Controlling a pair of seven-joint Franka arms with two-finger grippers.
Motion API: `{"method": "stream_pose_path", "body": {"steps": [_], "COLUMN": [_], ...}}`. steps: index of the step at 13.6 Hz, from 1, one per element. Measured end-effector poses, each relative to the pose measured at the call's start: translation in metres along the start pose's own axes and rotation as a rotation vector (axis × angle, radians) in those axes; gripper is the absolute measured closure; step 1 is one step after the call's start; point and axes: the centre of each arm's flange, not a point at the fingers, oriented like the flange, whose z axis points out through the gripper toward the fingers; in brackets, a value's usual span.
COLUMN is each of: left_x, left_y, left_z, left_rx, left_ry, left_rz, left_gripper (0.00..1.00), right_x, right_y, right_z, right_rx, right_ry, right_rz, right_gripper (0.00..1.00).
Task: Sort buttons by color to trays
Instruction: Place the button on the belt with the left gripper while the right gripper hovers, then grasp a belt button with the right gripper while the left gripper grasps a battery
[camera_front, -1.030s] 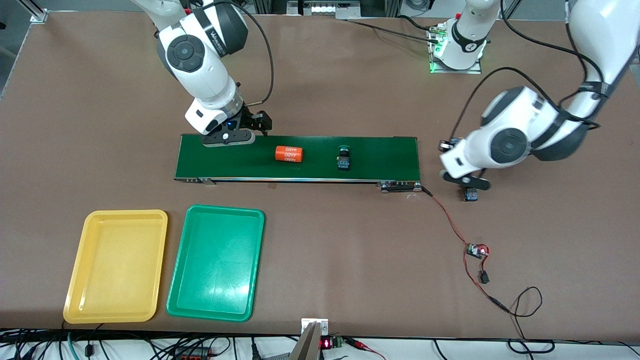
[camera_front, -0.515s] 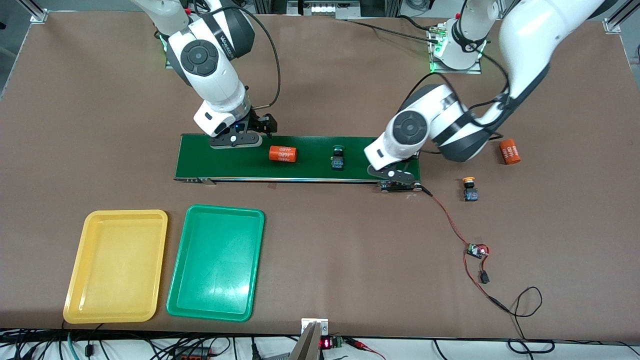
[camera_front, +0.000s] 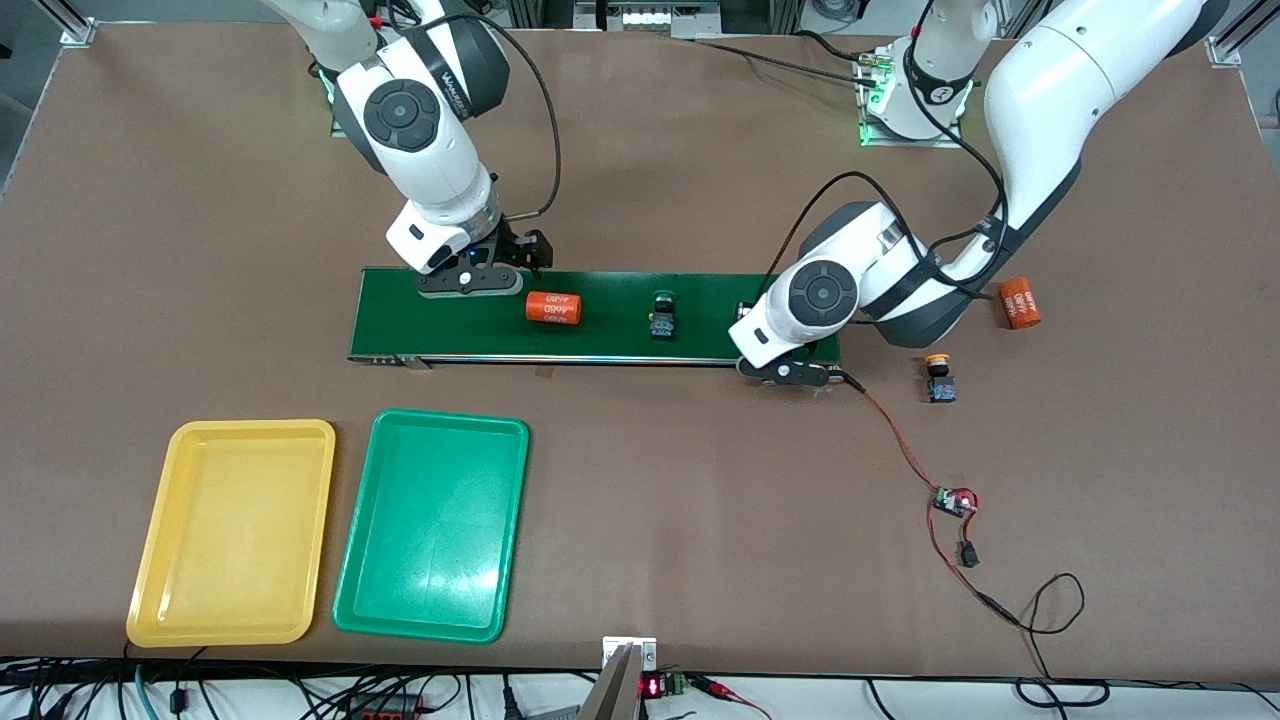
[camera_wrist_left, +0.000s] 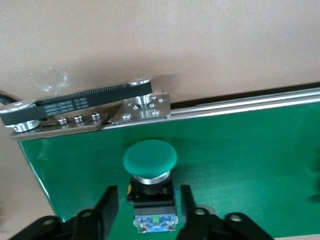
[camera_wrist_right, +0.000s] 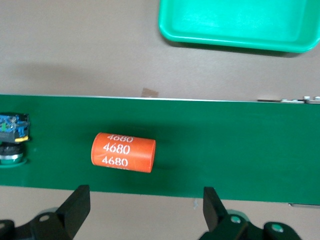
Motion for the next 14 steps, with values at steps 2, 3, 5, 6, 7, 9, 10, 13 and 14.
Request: {"method": "stream_pose_path", "body": {"steps": [2,3,5,6,7,9,10,13,14], "left_x": [0.003,0.005,0.005,0.005,0.006,0.012,0.016,0.031,0.035], "left_y": [0.001,0.002,0.0,-0.007,-0.017,-0.042,-0.057,-0.099,-0.109], "left_z": [-0.012,-0.024,-0.062,-0.082,-0.099,-0.118,-0.12,-0.11,-0.104], "left_rx": [-0.014,-0.019,0.002,0.024,0.041,0.052,0.05,0.053,0.057], "left_ry": [0.017,0.03,0.033,0.025,0.019,0.011,0.007,-0.015,-0.026], "left_rz": [-0.012,-0.015,-0.027,-0.041,-0.059,-0.1,-0.121,-0.182,-0.193], "left_gripper": [0.15,0.04,0.0,0.0,0.0,0.0,0.0,0.0,0.0], "right_x": [-0.001,-0.002,-0.005,-0.007,-0.009,-0.013,-0.016,-0.019,-0.018], "right_y": [-0.001,-0.003,-0.008,-0.011,-0.013,-0.019,-0.023,-0.032,-0.035], "right_z": [0.0,0.0,0.0,0.0,0.001,0.004,0.006,0.011,0.012], "right_rx": [-0.007,-0.007,-0.007,-0.007,-0.008,-0.013,-0.025,-0.037,-0.036], "right_ry": [0.005,0.005,0.005,0.005,0.004,0.002,0.008,0.013,0.012], "right_rz": [0.015,0.027,0.035,0.035,0.038,0.062,0.059,0.054,0.059], "right_gripper": [0.0,0.0,0.0,0.0,0.0,0.0,0.0,0.0,0.0]}}
